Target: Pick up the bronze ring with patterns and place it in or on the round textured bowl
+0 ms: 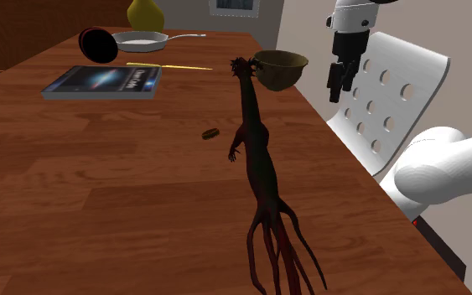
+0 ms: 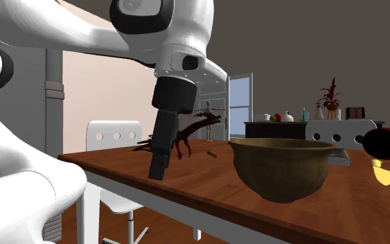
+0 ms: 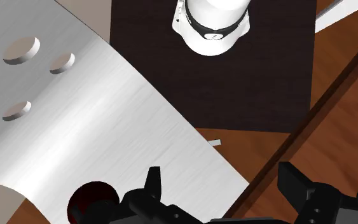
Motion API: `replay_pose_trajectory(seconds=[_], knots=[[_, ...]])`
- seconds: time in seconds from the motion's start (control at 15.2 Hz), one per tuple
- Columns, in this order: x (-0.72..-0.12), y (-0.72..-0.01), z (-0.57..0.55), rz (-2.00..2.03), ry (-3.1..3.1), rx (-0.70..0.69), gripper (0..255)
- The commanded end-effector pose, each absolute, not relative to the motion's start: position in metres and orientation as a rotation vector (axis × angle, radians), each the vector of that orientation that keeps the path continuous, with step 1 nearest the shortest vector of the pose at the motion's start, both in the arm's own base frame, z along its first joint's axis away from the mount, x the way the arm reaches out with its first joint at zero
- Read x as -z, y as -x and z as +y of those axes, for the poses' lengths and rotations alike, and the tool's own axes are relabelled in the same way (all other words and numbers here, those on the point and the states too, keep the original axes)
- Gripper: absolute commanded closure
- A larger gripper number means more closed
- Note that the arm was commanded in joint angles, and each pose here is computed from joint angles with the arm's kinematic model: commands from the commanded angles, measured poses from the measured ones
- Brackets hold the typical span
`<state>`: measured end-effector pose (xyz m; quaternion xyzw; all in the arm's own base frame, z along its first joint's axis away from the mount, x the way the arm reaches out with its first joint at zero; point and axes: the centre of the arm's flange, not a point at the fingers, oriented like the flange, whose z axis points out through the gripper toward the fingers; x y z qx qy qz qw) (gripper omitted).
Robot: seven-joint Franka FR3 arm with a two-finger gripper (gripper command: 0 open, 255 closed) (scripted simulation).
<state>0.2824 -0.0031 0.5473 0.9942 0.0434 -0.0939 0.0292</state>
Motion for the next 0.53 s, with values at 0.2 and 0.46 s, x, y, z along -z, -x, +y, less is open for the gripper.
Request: replay_pose_trajectory(seconds=[0.2, 0.46], knots=[[-0.551, -0.291, 0.037, 0.145, -3.049, 0.254, 0], [-0.555, -0.302, 0.092, 0.159, -3.024, 0.208, 0]])
